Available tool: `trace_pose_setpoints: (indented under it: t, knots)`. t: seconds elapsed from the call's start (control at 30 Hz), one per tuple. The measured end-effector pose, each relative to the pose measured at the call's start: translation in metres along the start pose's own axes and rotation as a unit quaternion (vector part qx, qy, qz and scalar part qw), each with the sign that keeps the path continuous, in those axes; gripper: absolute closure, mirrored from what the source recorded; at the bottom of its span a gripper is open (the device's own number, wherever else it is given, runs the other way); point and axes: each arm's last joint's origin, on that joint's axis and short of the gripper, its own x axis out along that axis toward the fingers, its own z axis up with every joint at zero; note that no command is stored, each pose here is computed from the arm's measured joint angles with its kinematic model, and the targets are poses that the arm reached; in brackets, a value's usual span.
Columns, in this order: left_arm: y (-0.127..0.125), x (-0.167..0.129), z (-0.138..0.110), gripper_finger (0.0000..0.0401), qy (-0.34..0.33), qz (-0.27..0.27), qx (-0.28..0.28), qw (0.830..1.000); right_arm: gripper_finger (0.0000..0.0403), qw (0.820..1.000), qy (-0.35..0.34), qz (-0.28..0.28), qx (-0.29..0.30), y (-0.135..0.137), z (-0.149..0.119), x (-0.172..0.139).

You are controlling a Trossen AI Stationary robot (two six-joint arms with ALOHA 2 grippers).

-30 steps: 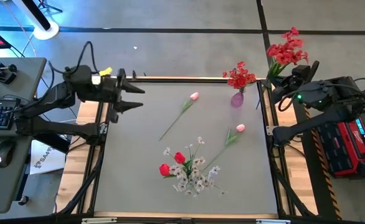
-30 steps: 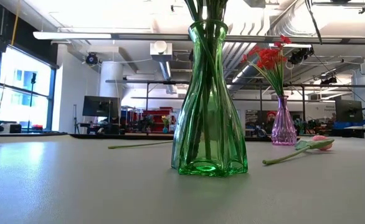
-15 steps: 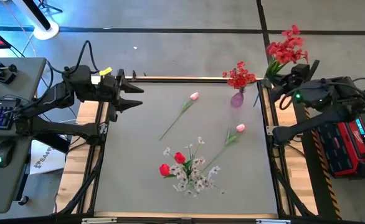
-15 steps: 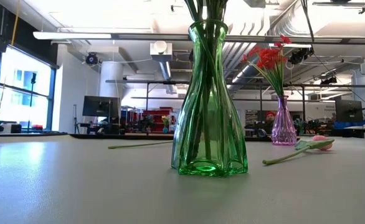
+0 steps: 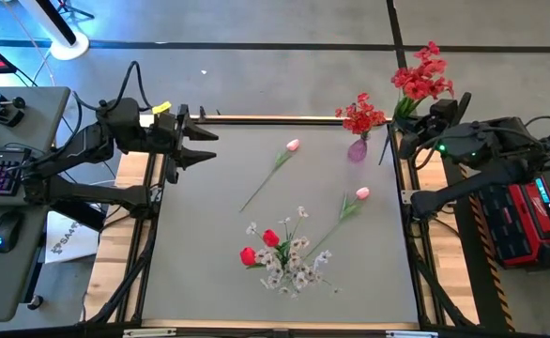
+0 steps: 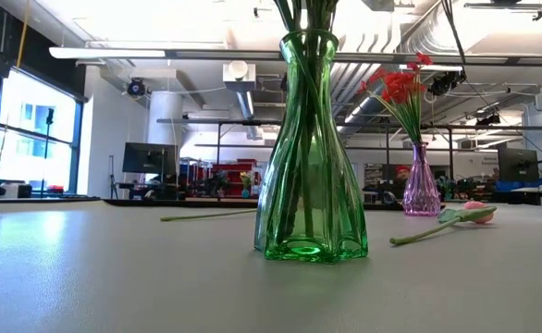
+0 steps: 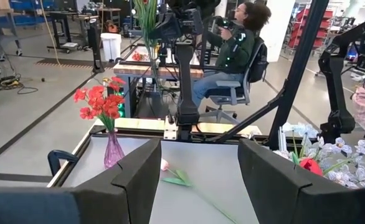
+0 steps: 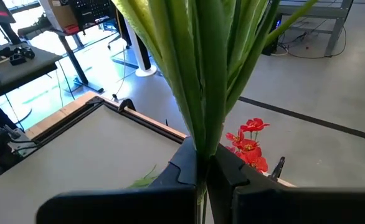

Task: Sort flowers into vase by color
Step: Put the red flowers into the violet vase

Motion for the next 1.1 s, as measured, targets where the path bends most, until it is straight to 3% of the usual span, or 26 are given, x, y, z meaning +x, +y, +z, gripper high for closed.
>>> trace_pose_setpoints:
  t: [0.27, 0.5, 0.67, 0.73, 1.1]
  knots:
    - [0.000, 0.000, 0.000, 0.0201, 0.000, 0.000, 0.000, 1.000, 0.0403, 1.000, -0.010, -0.009, 0.005, -0.003, 0.001, -0.001]
    - [0.000, 0.000, 0.000, 0.0201, 0.000, 0.000, 0.000, 1.000, 0.0402, 0.998, -0.027, -0.041, -0.040, 0.005, -0.002, 0.005]
    - [0.000, 0.000, 0.000, 0.0201, 0.000, 0.000, 0.000, 1.000, 0.0403, 0.980, -0.112, -0.160, 0.029, -0.003, -0.034, 0.019]
    - [0.000, 0.000, 0.000, 0.0201, 0.000, 0.000, 0.000, 1.000, 0.0403, 0.973, -0.143, -0.176, 0.051, -0.008, -0.045, 0.021]
    - [0.000, 0.000, 0.000, 0.0201, 0.000, 0.000, 0.000, 1.000, 0.0403, 0.952, -0.202, -0.225, 0.041, -0.037, -0.086, 0.027]
